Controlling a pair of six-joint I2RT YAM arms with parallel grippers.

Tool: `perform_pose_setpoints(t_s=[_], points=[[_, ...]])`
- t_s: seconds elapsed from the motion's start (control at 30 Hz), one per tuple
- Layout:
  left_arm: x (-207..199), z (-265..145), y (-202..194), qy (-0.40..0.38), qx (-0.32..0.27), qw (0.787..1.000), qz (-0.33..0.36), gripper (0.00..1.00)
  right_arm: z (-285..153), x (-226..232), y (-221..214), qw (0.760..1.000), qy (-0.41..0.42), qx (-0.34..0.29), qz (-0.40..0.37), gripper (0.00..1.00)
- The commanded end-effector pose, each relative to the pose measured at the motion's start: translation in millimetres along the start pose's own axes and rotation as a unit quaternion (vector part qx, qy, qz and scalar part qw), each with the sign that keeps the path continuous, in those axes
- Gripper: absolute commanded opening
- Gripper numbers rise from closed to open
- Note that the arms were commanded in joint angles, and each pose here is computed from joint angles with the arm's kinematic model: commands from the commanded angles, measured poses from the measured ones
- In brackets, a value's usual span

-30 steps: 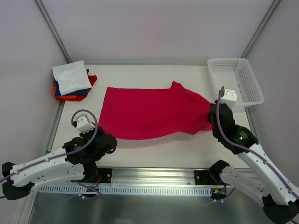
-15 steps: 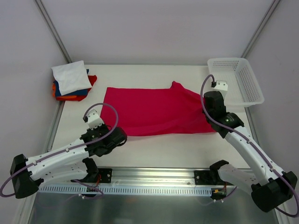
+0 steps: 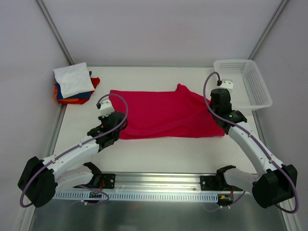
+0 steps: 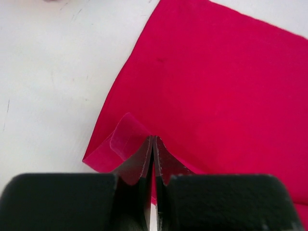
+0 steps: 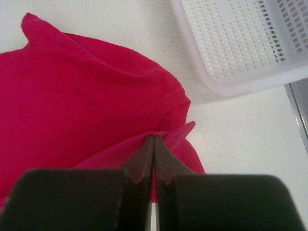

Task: Fold and stack the t-shirts
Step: Fold the tshirt

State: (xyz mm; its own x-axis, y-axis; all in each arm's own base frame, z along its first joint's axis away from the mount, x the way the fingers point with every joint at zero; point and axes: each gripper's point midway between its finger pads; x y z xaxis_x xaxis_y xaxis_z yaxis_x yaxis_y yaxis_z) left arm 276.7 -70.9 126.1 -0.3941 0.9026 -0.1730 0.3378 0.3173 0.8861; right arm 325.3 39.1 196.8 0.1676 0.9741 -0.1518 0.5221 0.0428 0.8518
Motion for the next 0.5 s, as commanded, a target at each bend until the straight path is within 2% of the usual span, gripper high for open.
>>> perform_pose_setpoints(t_s=[0.0,0.3,0.47], points=[[-24.8,10.9,15.5,-0.041,-0.006,0.999,0.007,0.0,12.8,-1.2,11.6,1.0,-0.001,-0.013,0.008,0.0],[7.0,44.2,-2.5,0.023,0.012,1.0,0.0,0.0,47.4,1.0,-14.3,0.999,-0.011,0.038,-0.001,0.0],[16.8,53.0,4.1,0.047,0.009,0.999,-0.017,0.0,64.6,5.0,-27.3,0.998,-0.018,0.062,-0.006,0.0]])
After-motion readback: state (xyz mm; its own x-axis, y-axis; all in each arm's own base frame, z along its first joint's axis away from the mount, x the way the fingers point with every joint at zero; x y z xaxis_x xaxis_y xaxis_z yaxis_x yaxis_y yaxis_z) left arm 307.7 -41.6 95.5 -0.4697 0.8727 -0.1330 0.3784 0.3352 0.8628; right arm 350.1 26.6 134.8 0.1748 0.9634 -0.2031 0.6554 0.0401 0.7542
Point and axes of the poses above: each gripper's point midway between its finger pads, its own z axis out along the fingers, its own x axis along the line the jaws close on, y = z × x, and after that the axes turned 6 degrees about -z, right-handed
